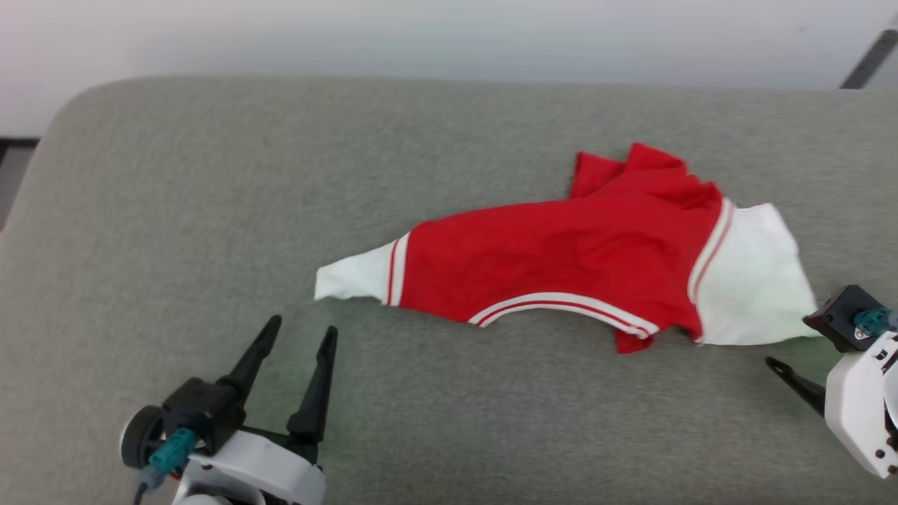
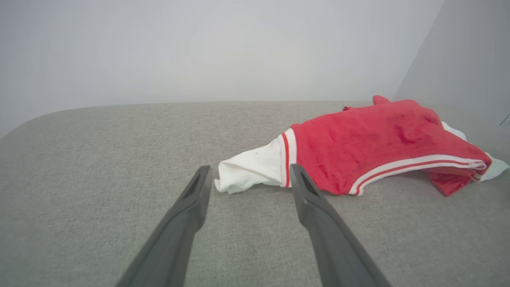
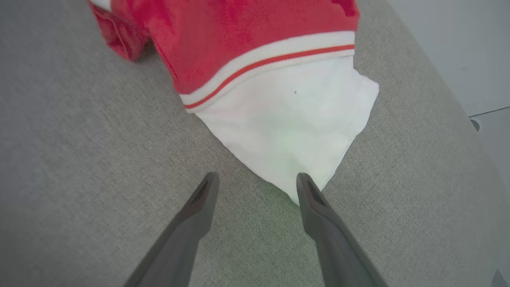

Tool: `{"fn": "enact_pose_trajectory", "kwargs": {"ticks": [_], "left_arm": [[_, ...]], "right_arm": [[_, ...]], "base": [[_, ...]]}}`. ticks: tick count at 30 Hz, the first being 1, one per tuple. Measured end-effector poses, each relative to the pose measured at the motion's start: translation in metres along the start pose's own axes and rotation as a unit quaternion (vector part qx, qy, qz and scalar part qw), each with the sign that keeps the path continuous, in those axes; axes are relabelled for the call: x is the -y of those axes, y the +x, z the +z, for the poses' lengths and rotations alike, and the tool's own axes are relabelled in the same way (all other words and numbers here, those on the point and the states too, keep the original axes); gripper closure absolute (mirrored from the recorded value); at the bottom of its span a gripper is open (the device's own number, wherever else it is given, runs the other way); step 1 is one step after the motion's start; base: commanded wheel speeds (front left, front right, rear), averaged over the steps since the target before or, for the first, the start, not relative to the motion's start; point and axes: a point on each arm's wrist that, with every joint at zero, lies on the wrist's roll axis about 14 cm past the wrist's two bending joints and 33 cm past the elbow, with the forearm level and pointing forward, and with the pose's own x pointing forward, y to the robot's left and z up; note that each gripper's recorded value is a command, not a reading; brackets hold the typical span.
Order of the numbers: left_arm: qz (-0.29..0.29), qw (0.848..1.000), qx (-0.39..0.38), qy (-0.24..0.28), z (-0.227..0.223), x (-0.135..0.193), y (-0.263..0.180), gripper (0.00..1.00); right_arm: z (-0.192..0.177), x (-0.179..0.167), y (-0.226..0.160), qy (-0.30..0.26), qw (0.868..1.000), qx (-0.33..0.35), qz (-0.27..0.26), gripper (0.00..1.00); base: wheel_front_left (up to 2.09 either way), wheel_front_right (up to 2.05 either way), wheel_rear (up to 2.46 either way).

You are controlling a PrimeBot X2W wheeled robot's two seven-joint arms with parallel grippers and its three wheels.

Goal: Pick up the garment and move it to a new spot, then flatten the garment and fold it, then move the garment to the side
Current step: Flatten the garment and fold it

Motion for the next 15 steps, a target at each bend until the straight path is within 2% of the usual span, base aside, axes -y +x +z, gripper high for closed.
{"fn": "enact_pose_trajectory", "kwargs": {"ticks": [10, 11, 12, 15], "left_arm": [[0.025, 0.999, -0.02, 0.007, -0.022, -0.016, -0.002, 0.0], [0.027, 0.999, -0.022, 0.009, -0.023, -0.018, -0.002, 0.0], [0.028, 0.999, -0.024, 0.013, -0.025, -0.02, -0.002, 0.0], [0.034, 0.999, -0.026, 0.022, -0.026, -0.027, -0.002, 0.0]], "right_arm": [[-0.015, -0.005, 0.051, -0.054, 0.995, -0.06, 0.062, 0.0], [-0.016, -0.006, 0.055, -0.053, 0.994, -0.065, 0.068, 0.63], [-0.017, -0.006, 0.058, -0.055, 0.994, -0.067, 0.072, 1.0], [-0.014, -0.009, 0.068, -0.048, 0.993, -0.066, 0.084, 1.0]], "base": [[0.0, 0.0, 0.0], [0.0, 0.0, 0.0], [0.0, 0.0, 0.0], [0.0, 0.0, 0.0]]}}
